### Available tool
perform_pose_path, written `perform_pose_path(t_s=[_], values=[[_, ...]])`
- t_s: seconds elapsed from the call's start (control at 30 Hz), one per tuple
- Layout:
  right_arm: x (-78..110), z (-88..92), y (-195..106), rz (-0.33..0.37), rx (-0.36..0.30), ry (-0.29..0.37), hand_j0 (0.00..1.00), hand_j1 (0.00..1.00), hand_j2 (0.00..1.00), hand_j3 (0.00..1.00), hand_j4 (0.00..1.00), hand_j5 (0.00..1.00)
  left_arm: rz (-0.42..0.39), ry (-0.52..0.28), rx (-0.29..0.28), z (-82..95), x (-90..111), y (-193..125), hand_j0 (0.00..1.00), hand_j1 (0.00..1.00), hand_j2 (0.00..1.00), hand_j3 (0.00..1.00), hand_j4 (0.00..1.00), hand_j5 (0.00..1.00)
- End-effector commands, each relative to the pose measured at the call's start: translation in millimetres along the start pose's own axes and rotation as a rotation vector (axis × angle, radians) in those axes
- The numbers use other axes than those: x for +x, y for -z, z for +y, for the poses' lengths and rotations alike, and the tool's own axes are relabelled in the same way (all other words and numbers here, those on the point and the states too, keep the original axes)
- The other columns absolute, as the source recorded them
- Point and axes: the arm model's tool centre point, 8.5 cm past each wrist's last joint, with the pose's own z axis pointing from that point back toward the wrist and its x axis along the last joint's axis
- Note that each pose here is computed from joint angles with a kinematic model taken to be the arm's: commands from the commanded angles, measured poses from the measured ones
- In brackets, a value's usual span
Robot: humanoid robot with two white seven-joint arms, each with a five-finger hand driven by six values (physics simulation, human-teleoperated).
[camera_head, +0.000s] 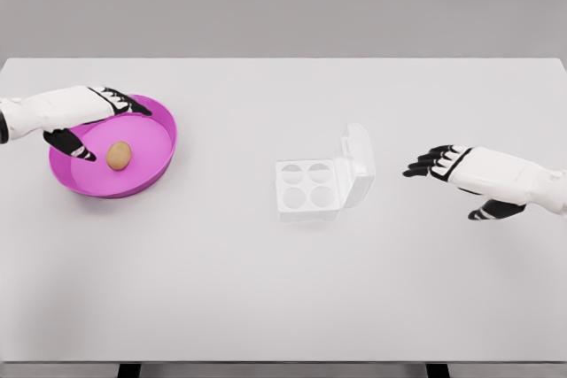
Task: Pack egg into the box and close the box lid
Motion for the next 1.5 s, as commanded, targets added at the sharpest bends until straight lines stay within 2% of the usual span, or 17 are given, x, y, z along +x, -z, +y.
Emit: perform_pose_path(t_s=[0.0, 0.2, 0.47, 0.8, 1.47], values=[[8.1, -7.7, 0, -0.020, -0.008, -0.025, 1.00, 1.00, 1.00, 1.00, 1.00, 1.00, -0.006, 0.002, -0.030, -7.1, 2, 2, 0.97, 0.97, 0.97, 0.97, 0.97, 0.97], [6.1, -11.8, -3, -0.013, -0.008, -0.034, 1.00, 1.00, 1.00, 1.00, 1.00, 1.00, 0.015, 0.015, -0.054, -11.1, -2, 1, 0.94, 0.94, 0.94, 0.94, 0.94, 0.94], [5.0, -9.7, 2, -0.016, -0.012, -0.024, 1.00, 1.00, 1.00, 1.00, 1.00, 1.00, 0.032, 0.047, -0.086, -16.9, -2, 6, 0.82, 0.82, 0.82, 0.82, 0.82, 0.82], [6.6, -10.1, 3, -0.020, -0.013, -0.026, 1.00, 1.00, 1.00, 1.00, 1.00, 1.00, 0.027, 0.047, -0.118, -26.6, 0, 11, 0.83, 0.83, 0.83, 0.83, 0.83, 0.83], [5.6, -10.0, 1, -0.016, -0.009, -0.028, 1.00, 1.00, 1.00, 1.00, 1.00, 1.00, 0.028, 0.040, -0.127, -31.9, 0, 21, 0.80, 0.80, 0.80, 0.80, 0.80, 0.80]])
